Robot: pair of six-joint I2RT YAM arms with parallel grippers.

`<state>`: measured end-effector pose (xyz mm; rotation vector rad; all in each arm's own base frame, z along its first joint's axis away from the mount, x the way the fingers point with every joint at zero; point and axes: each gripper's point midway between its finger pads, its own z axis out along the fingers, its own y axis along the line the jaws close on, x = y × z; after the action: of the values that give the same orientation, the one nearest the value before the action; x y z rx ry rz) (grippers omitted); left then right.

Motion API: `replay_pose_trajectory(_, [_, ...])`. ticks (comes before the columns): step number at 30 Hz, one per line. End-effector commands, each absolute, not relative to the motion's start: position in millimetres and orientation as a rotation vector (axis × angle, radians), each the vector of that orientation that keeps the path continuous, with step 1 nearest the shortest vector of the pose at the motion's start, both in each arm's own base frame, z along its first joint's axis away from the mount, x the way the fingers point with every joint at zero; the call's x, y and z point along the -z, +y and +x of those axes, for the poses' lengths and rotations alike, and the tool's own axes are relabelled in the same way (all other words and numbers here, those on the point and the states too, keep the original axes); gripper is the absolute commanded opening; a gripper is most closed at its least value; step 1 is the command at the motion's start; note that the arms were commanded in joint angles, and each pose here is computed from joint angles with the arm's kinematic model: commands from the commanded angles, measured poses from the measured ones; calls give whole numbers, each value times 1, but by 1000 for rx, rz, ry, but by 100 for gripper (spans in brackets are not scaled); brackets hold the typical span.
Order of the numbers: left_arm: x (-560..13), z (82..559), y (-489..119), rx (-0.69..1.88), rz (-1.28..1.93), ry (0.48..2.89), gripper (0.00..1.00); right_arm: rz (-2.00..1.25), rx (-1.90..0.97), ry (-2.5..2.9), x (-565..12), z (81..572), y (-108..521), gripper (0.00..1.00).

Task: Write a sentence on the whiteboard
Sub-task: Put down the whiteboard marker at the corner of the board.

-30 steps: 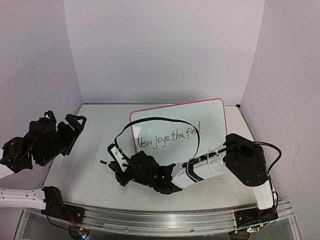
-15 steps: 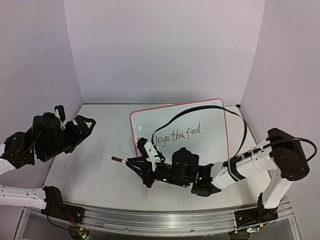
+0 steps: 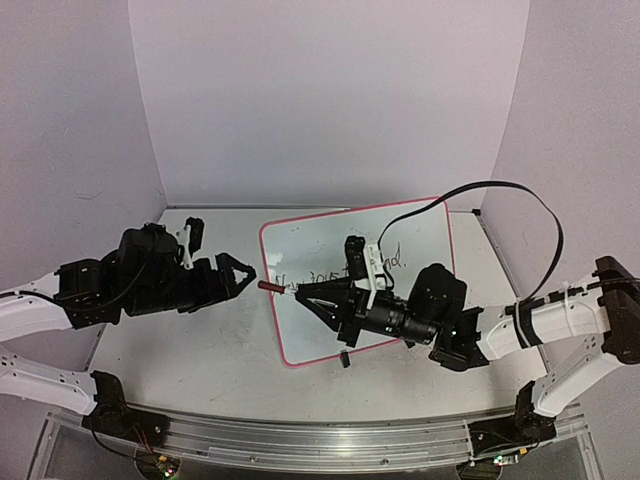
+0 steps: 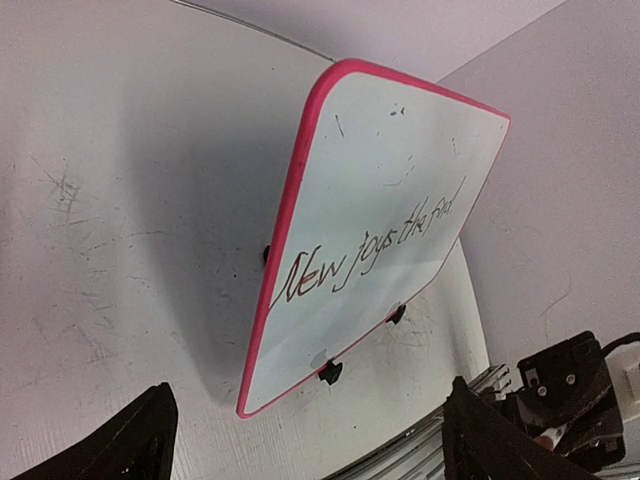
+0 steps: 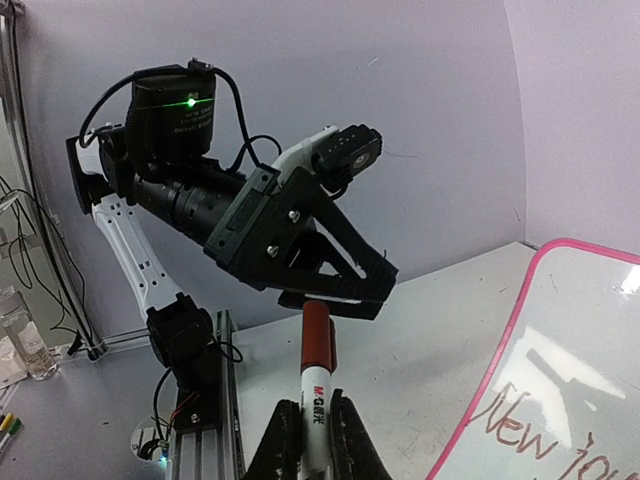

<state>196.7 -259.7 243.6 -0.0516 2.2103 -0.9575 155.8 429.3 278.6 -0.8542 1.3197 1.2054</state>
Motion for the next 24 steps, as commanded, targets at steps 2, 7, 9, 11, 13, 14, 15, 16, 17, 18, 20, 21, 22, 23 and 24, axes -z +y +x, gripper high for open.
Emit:
replay_pose_trajectory(2, [-265, 193, -277, 1028, 58, 2170, 95, -852, -1282, 1268, -295, 156, 411, 0])
replay_pose_trajectory(7, [-263, 209, -237, 831, -142, 2162, 99, -886, -1229, 1335, -278, 165, 423, 0])
replay_pose_trajectory(9, [-270, 215, -208, 731, -258, 2118, 99, -887, -1164, 1386, -266, 167, 436, 0])
replay_pose_trajectory(11, [-285, 216, -187, 705, -321, 2059, 99, -894, -1089, 1448, -248, 170, 455, 0])
replay_pose_trajectory(13, [-307, 214, -170, 731, -371, 1976, 99, -905, -1028, 1510, -225, 172, 478, 2])
replay_pose_trajectory(14, [-318, 212, -162, 747, -389, 1938, 99, -907, -1001, 1536, -214, 172, 491, 2])
replay_pose_trajectory(15, [-328, 211, -156, 760, -395, 1910, 99, -922, -989, 1549, -205, 169, 504, 2])
replay_pose_trajectory(16, [-338, 209, -150, 775, -402, 1881, 99, -935, -975, 1563, -195, 166, 517, 2])
replay_pose_trajectory(17, [-347, 207, -146, 791, -404, 1857, 99, -938, -956, 1585, -185, 166, 530, 2])
replay_pose_trajectory(18, [-353, 205, -144, 802, -401, 1845, 99, -937, -934, 1612, -174, 168, 542, 2])
replay_pose_trajectory(20, [-361, 204, -143, 816, -390, 1832, 99, -945, -894, 1653, -151, 170, 560, 3])
replay_pose_trajectory(21, [-363, 204, -143, 820, -384, 1832, 99, -951, -875, 1668, -140, 171, 567, 4])
replay_pose_trajectory(22, [-364, 203, -145, 823, -377, 1835, 99, -954, -857, 1685, -130, 172, 573, 5])
replay_pose_trajectory(23, [-364, 203, -147, 826, -369, 1840, 99, -958, -839, 1703, -121, 173, 578, 5])
replay_pose_trajectory(24, [-363, 204, -150, 828, -362, 1848, 99, -971, -814, 1730, -109, 175, 583, 6])
